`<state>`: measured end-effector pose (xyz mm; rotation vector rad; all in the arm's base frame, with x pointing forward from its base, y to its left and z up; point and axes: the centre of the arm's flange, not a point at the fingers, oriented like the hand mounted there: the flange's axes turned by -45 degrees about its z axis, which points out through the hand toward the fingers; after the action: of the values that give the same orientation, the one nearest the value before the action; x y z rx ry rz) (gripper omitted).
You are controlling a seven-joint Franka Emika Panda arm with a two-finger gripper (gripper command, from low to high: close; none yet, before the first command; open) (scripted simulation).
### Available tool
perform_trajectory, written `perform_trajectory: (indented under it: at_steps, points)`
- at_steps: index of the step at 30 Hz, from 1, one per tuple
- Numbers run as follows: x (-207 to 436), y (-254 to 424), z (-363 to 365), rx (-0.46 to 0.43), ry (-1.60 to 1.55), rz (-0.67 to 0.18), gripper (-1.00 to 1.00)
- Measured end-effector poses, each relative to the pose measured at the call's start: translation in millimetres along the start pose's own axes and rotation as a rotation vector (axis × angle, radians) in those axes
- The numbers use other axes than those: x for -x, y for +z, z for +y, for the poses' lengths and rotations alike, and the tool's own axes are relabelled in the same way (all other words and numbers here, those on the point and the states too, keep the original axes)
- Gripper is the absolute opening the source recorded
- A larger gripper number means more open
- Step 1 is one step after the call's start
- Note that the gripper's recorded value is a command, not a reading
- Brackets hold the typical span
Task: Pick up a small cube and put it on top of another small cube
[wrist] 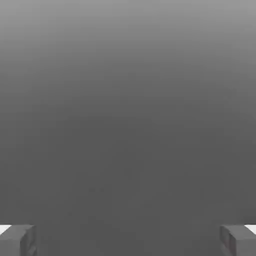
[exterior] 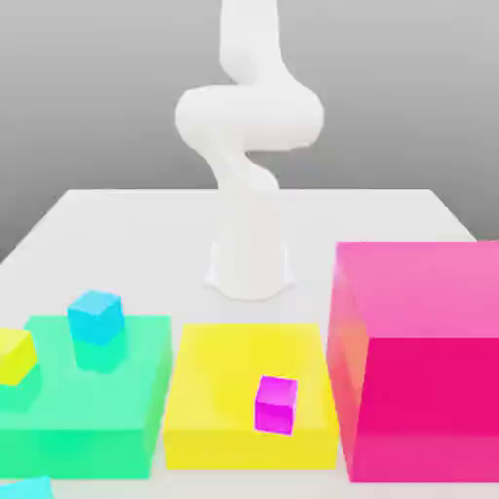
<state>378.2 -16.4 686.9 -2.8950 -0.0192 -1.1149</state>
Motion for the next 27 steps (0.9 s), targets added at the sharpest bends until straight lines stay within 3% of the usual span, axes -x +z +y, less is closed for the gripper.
perform_trajectory:
  at_steps: [14,27]
  points:
    - [20.7,224.8,93.7,-0.143,-0.048,-0.318,0.00]
    - [120.6,389.0,180.0,-0.135,-0.125,-0.563,0.00]
